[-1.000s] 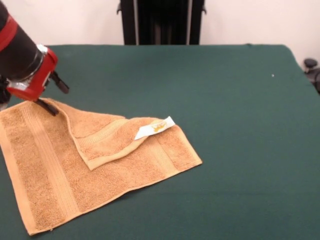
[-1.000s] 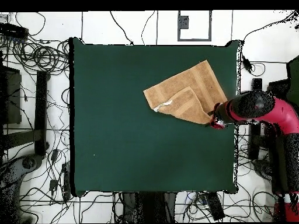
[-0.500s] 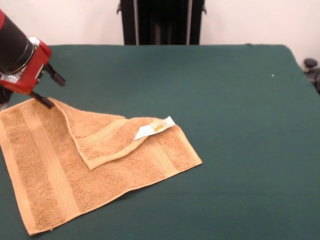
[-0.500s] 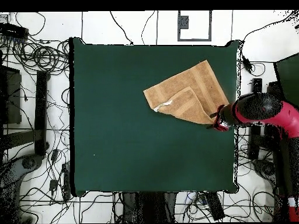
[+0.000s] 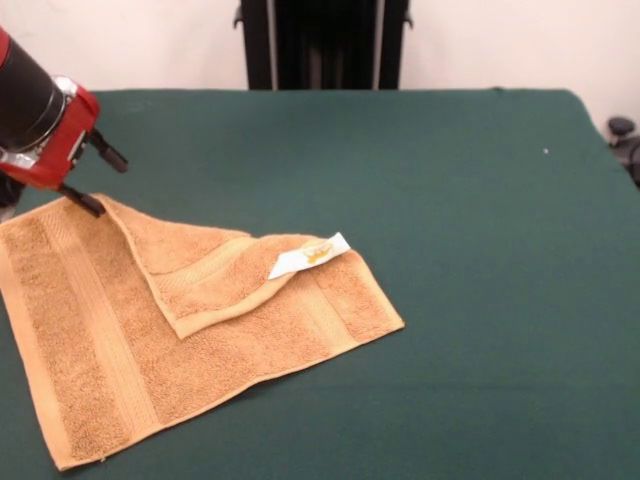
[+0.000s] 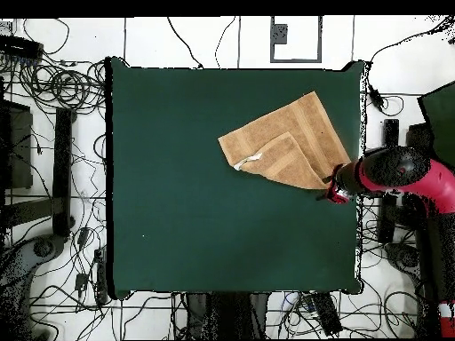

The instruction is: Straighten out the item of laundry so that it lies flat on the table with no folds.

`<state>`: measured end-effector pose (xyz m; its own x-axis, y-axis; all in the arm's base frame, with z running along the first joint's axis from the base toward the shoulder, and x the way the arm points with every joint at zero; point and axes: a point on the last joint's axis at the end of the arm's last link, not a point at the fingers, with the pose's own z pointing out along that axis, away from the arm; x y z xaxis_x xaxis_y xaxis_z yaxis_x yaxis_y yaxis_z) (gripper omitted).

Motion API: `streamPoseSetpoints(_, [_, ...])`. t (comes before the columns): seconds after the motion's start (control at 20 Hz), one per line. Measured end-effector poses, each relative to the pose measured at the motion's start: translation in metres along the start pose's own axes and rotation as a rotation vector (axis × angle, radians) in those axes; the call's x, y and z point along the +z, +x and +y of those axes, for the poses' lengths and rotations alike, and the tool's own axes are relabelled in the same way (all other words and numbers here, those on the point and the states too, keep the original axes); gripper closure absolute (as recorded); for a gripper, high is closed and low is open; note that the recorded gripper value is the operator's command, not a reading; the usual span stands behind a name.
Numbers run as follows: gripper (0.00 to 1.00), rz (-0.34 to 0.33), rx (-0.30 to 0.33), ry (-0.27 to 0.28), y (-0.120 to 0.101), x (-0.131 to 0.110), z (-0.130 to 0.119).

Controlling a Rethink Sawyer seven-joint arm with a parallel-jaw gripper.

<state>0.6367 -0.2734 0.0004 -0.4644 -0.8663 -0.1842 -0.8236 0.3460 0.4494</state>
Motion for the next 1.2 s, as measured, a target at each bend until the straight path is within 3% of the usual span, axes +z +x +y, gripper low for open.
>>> streamPoseSetpoints(0.4, [0.00, -0.027, 0.014, 0.105, 0.008, -0.003, -0.014])
streamPoseSetpoints(0.5, [0.00, -0.056, 0.023, 0.168, 0.010, -0.006, -0.021])
streamPoseSetpoints(0.75, [0.00, -0.131, 0.049, 0.243, 0.013, -0.013, -0.032])
streamPoseSetpoints(0.85, [0.00, -0.170, 0.061, 0.253, 0.011, -0.013, -0.035])
streamPoseSetpoints(0.9, [0.00, -0.223, 0.075, 0.254, 0.008, -0.013, -0.037])
streamPoseSetpoints(1.2, [0.00, -0.355, 0.105, 0.220, 0.001, -0.010, -0.040])
